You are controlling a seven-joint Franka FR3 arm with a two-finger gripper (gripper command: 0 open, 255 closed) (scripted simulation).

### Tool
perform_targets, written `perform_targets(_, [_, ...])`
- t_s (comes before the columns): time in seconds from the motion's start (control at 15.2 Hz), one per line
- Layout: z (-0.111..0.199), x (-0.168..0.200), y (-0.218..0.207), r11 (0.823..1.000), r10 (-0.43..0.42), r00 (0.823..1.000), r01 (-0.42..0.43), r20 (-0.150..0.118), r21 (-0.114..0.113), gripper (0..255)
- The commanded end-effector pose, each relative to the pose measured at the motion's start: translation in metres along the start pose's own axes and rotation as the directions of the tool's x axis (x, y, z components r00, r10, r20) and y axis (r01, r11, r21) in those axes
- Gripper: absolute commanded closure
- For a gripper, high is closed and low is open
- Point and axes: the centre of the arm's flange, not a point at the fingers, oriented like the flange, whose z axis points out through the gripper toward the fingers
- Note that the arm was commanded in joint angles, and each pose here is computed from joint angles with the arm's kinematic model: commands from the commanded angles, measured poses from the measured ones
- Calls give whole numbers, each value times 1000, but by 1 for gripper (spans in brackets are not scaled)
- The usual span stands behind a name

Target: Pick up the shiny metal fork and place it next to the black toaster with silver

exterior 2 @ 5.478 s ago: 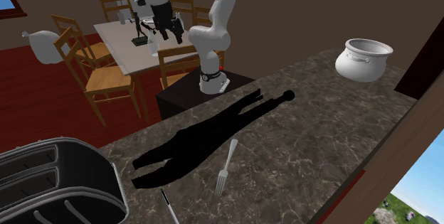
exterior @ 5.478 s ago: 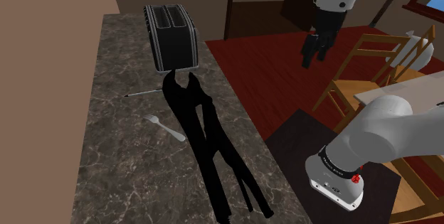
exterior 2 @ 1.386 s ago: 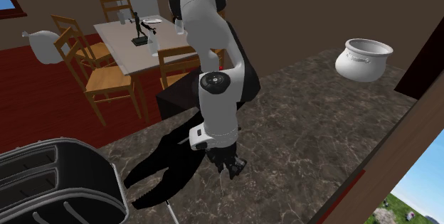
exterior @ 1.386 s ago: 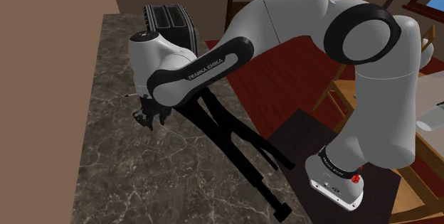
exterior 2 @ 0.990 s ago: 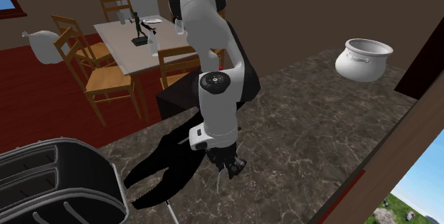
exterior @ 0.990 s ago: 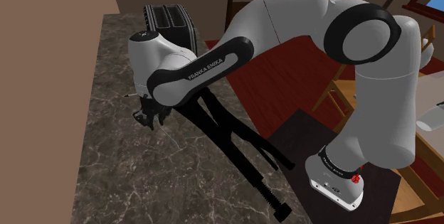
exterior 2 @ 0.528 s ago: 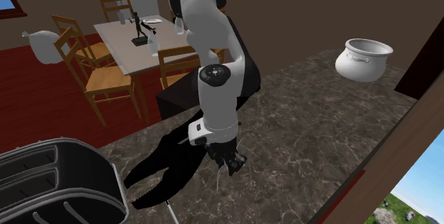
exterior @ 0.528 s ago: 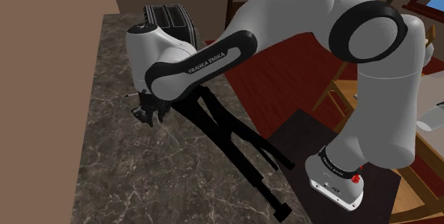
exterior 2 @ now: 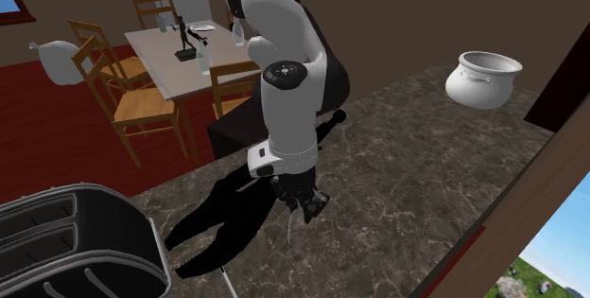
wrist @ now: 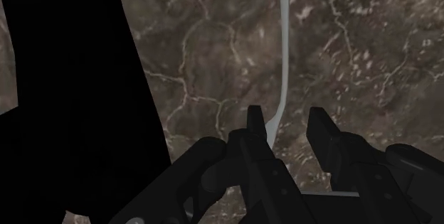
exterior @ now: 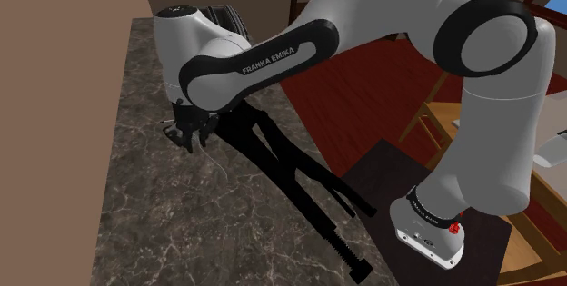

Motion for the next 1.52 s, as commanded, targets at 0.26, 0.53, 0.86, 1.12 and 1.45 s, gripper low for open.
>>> perform_targets(0.26, [-31,0,-3,1000,0,1000,0,0,0,255])
perform_targets(0.53, [-52,0,-5,1000,0,1000,0,0,0,255])
perform_targets(0.86, [-79,0,-8,1000,0,1000,0,0,0,255])
perform_targets(1.12, [-100,-1,-10,1000,0,1000,0,0,0,255])
perform_targets(1.45, [-126,-1,-12,1000,0,1000,0,0,0,255])
